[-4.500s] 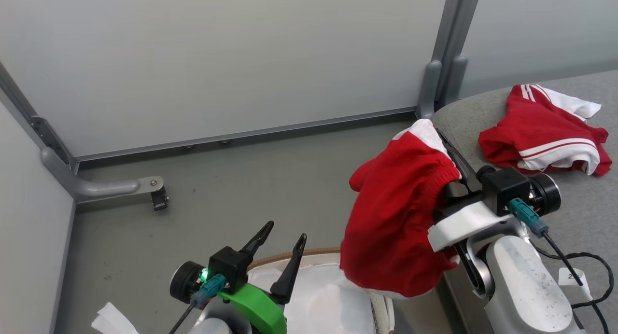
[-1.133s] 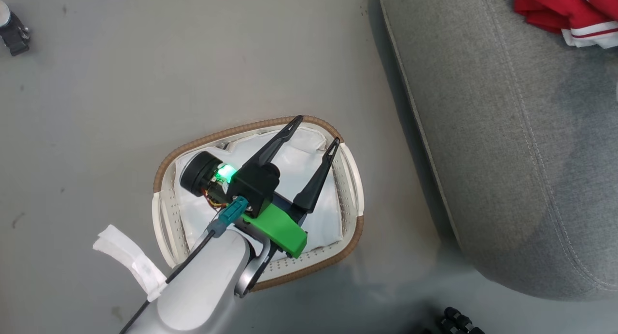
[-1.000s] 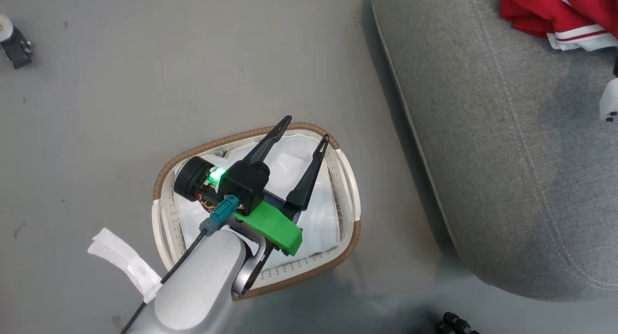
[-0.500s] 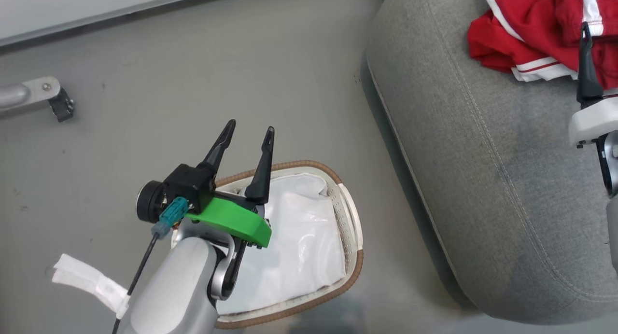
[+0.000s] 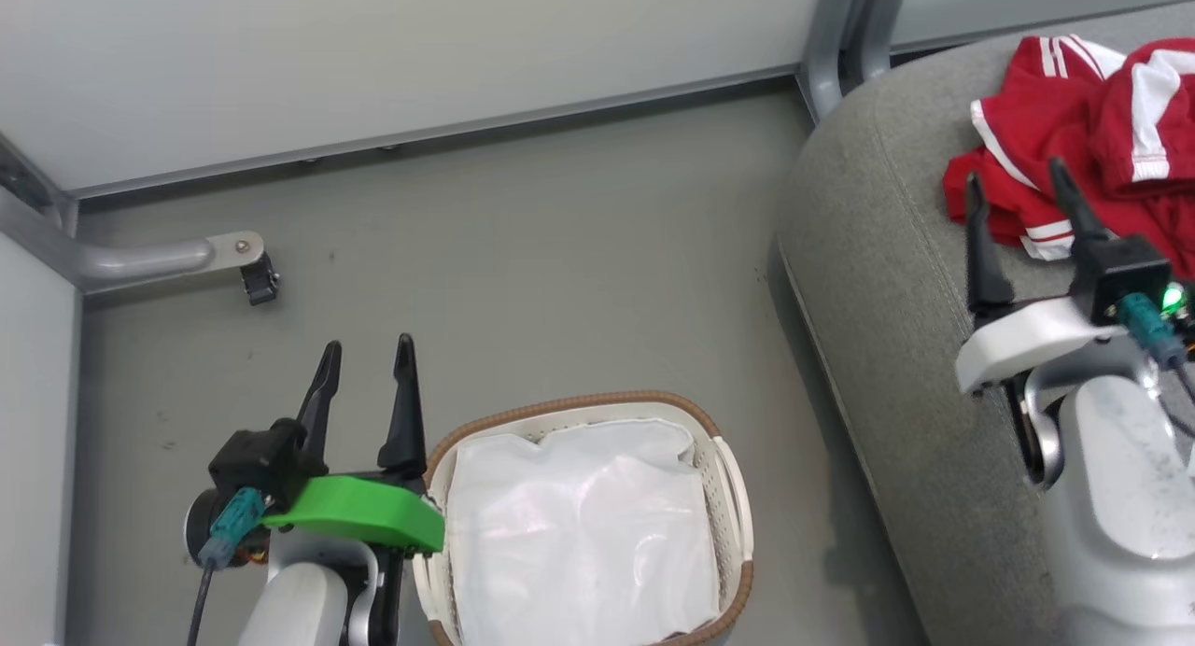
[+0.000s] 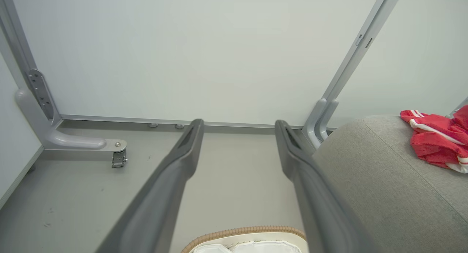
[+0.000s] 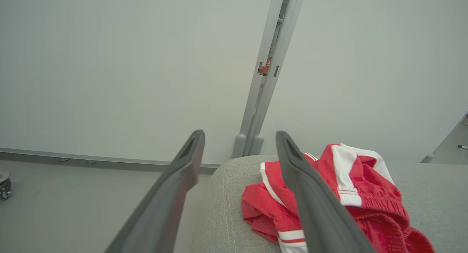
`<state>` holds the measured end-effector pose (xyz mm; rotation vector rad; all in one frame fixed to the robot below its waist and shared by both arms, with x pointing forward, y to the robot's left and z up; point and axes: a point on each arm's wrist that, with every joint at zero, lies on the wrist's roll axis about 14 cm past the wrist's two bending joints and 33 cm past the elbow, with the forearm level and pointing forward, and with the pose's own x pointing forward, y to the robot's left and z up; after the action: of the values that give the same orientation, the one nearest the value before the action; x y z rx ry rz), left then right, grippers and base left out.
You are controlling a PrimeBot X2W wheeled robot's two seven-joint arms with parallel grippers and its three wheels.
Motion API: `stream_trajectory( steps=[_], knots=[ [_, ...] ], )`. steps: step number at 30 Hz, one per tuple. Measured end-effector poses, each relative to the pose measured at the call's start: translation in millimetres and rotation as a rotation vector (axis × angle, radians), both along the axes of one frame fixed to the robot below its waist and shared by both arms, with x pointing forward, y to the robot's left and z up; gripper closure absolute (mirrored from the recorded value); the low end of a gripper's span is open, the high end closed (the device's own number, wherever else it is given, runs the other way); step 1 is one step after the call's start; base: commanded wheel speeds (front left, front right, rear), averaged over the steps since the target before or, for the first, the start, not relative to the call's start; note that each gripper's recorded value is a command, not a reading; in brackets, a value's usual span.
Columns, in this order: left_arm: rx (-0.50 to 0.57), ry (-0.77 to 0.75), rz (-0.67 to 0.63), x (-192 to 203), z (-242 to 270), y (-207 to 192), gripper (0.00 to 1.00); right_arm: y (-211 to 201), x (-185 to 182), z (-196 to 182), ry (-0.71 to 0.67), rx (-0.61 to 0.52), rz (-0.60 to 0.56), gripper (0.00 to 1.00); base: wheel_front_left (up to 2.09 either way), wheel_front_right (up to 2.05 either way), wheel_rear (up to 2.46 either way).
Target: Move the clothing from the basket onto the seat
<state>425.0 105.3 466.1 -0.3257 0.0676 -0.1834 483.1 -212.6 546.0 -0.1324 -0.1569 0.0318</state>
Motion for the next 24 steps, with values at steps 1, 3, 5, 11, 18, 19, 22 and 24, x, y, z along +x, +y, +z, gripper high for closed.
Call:
stream_trajectory(
  steps=[1, 3, 5, 11, 18, 19, 22, 24],
  knots=[
    [0.003, -0.001, 0.02, -4, 1, 7, 0.0, 8, -3, -2, 0.004, 0.019, 0.015, 0.0, 0.0, 0.0, 0.0],
    [0.001, -0.002, 0.071, -14, 3, 24, 0.0, 26, -10, -7, 0.013, 0.057, 0.046, 0.0, 0.0, 0.0, 0.0],
    [-0.005, -0.008, 0.11, -23, 6, 37, 0.0, 42, -18, -13, 0.03, 0.08, 0.08, 0.0, 0.0, 0.0, 0.0],
    [-0.009, -0.007, 0.197, -51, 7, 64, 0.0, 83, -42, -23, 0.064, 0.157, 0.184, 0.0, 0.0, 0.0, 0.0],
    [-0.014, 0.014, 0.238, -79, -1, 77, 0.0, 91, -68, -35, 0.101, 0.289, 0.201, 0.0, 0.0, 0.0, 0.0],
    [-0.019, 0.015, 0.244, -82, -1, 78, 0.0, 92, -72, -38, 0.109, 0.296, 0.203, 0.0, 0.0, 0.0, 0.0],
    [-0.023, 0.017, 0.251, -88, -2, 80, 0.0, 95, -78, -40, 0.116, 0.32, 0.21, 0.0, 0.0, 0.0, 0.0],
    [-0.015, 0.023, 0.251, -92, -4, 80, 0.0, 94, -81, -40, 0.117, 0.32, 0.209, 0.0, 0.0, 0.0, 0.0]
  ],
)
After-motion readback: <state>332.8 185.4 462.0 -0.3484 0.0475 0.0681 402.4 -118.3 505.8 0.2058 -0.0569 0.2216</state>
